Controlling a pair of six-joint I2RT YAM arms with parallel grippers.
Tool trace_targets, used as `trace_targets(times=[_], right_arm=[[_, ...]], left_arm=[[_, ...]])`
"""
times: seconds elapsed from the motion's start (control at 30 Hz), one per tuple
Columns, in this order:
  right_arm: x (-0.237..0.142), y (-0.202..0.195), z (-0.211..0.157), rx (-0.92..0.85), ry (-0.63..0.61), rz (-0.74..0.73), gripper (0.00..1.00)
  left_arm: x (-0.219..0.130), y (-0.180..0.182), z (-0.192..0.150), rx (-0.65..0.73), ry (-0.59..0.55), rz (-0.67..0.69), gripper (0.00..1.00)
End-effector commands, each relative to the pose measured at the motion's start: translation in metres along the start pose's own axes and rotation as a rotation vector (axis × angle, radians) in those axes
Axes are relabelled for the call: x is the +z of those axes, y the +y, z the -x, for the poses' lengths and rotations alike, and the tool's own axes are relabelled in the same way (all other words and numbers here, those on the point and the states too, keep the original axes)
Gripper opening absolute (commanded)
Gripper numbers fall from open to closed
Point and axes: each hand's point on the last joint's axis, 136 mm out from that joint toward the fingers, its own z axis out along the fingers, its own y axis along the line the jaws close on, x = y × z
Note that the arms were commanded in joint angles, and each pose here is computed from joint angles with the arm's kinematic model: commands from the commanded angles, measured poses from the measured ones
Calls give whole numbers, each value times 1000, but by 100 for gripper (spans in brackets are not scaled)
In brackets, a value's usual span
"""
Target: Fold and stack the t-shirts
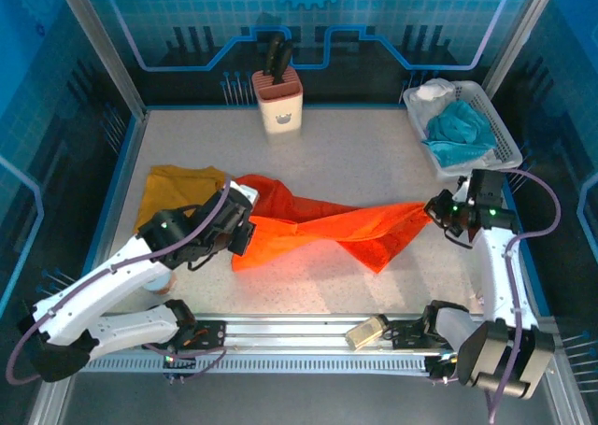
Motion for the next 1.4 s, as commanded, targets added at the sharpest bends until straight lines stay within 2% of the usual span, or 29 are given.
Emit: trace_targets(times=[0.0, 0.13, 0.23, 0.4, 0.53, 0.63, 0.73, 0.87, 1.03, 1.17, 1.27, 1.37], right_arm=[[10, 18, 22, 35, -12, 89, 0], [9, 40, 64, 16, -69, 102, 0], [21, 60, 95, 37, -89, 159, 0], [43, 110, 147, 56, -120, 294, 0], [42, 149, 183, 22, -181, 377, 0], [25, 161, 189, -23, -222, 384, 0], [10, 151, 173, -44, -249, 350, 0], [17, 112, 112, -71, -154, 211, 0], [37, 40, 24, -59, 44, 55, 0], [48, -4, -34, -18, 186, -22, 0], [52, -22, -65, 21, 272, -44, 1], [49, -37, -77, 28, 298, -97, 4]], left_arm=[[0, 16, 16, 27, -20, 68, 0], [4, 44, 25, 7, -15, 142, 0], [8, 62, 45, -33, -56, 157, 0], [21, 76, 107, -31, -137, 183, 0], [29, 93, 165, 7, -209, 232, 0], [19, 100, 201, 44, -272, 261, 0], [4, 93, 213, 95, -332, 250, 0], [1, 70, 180, 221, -314, 237, 0], [27, 27, 87, 390, -169, 154, 0], [37, 31, 24, 292, -38, 125, 0], [39, 39, -1, 252, -13, 145, 0], [36, 40, -6, 216, -54, 129, 0]])
